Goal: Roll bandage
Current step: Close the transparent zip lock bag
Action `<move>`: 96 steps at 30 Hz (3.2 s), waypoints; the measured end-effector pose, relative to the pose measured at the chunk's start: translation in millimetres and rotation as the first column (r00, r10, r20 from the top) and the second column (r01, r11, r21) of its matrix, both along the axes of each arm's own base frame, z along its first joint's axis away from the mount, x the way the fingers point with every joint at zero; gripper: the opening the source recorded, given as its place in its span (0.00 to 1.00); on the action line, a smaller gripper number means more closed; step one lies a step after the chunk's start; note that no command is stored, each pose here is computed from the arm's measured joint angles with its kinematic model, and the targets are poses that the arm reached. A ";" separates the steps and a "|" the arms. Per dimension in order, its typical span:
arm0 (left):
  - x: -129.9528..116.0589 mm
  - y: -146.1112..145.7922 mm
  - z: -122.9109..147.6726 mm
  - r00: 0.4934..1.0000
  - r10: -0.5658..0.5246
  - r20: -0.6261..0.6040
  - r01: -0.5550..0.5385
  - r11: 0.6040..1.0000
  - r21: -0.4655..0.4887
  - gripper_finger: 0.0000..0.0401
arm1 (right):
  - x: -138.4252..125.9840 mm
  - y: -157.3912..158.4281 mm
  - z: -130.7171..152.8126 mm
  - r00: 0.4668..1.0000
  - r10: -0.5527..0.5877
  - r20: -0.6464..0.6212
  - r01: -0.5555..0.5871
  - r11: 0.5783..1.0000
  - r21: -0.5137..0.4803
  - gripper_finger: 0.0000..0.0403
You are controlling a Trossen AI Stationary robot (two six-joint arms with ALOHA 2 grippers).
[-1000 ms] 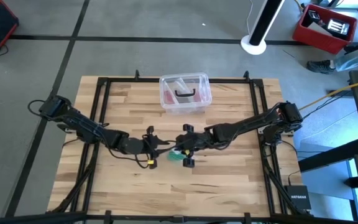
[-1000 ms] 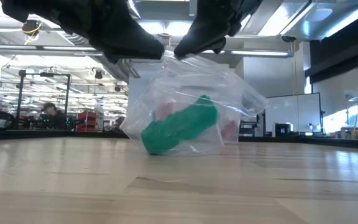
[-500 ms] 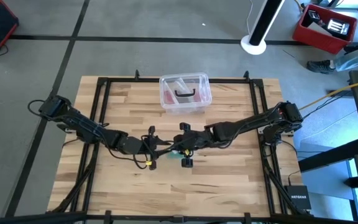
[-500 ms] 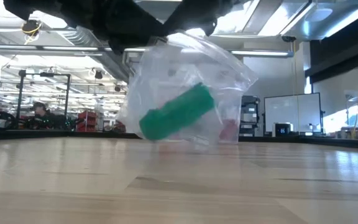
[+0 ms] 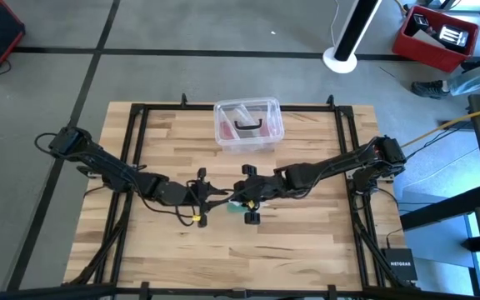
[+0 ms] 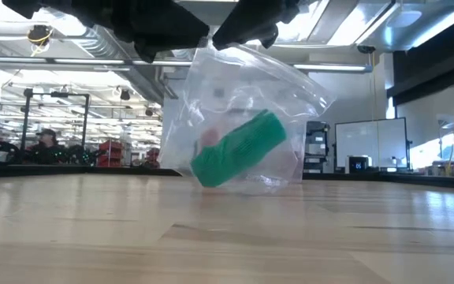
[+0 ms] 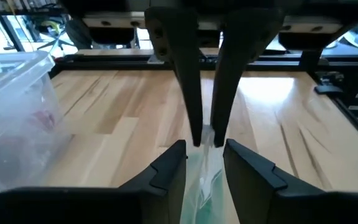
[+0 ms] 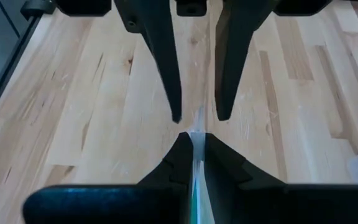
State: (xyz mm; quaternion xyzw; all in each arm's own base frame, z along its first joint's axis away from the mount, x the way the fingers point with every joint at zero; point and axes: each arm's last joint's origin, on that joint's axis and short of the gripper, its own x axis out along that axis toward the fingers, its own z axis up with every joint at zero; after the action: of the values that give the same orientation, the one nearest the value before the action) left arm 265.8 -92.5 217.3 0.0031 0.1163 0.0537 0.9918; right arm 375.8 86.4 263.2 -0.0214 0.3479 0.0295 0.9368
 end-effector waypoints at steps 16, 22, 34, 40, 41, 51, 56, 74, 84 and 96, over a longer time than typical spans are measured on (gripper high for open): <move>4.6 8.2 -1.7 1.000 -0.023 -0.009 0.023 0.999 0.026 0.01 | 1.1 -0.2 1.2 1.000 0.010 0.017 -0.010 1.000 -0.010 0.08; 3.2 8.4 -0.2 1.000 0.008 -0.005 -0.008 0.997 0.074 0.00 | -0.3 -1.2 0.4 1.000 0.005 -0.006 -0.005 1.000 -0.019 0.08; 0.2 7.9 2.4 0.999 0.051 -0.001 -0.051 0.995 0.091 0.00 | -10.4 -2.9 -8.6 0.989 -0.013 -0.148 0.010 1.000 -0.023 0.08; -6.8 6.2 11.1 0.998 0.064 0.013 -0.065 0.993 0.099 0.00 | -23.4 -5.1 -19.2 0.951 -0.043 -0.305 0.035 0.999 -0.034 0.08; -7.8 6.0 12.3 0.998 0.062 0.016 -0.063 0.993 0.102 0.00 | -24.7 -5.4 -20.1 0.946 -0.049 -0.320 0.040 0.999 -0.036 0.08; -0.4 8.9 -0.4 0.997 0.066 -0.029 -0.064 0.996 0.068 0.08 | -13.2 -3.0 -12.7 0.982 -0.027 -0.187 0.024 1.000 -0.020 0.08; 0.1 6.4 2.0 0.999 0.033 -0.007 -0.033 0.995 0.092 0.22 | -6.3 -1.5 -6.7 0.996 -0.005 -0.094 0.004 1.000 -0.017 0.08; -14.0 3.4 13.7 1.000 -0.022 -0.023 0.022 0.999 0.032 0.37 | 2.3 0.0 2.7 0.999 0.006 0.037 -0.006 1.000 -0.006 0.08; -10.0 3.5 13.3 1.000 -0.016 0.005 0.016 0.999 0.028 0.37 | 3.3 0.2 3.9 0.999 0.006 0.052 -0.006 1.000 -0.003 0.08; -9.0 3.1 17.1 0.999 -0.034 0.037 0.032 0.998 0.061 0.02 | 3.3 0.2 3.9 0.999 0.006 0.052 -0.006 1.000 -0.004 0.08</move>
State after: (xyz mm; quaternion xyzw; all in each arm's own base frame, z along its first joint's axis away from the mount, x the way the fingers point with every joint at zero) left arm 256.8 -89.3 234.4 0.0338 0.0954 0.0409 0.9940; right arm 379.0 86.6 267.0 -0.0251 0.3233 0.0309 0.9455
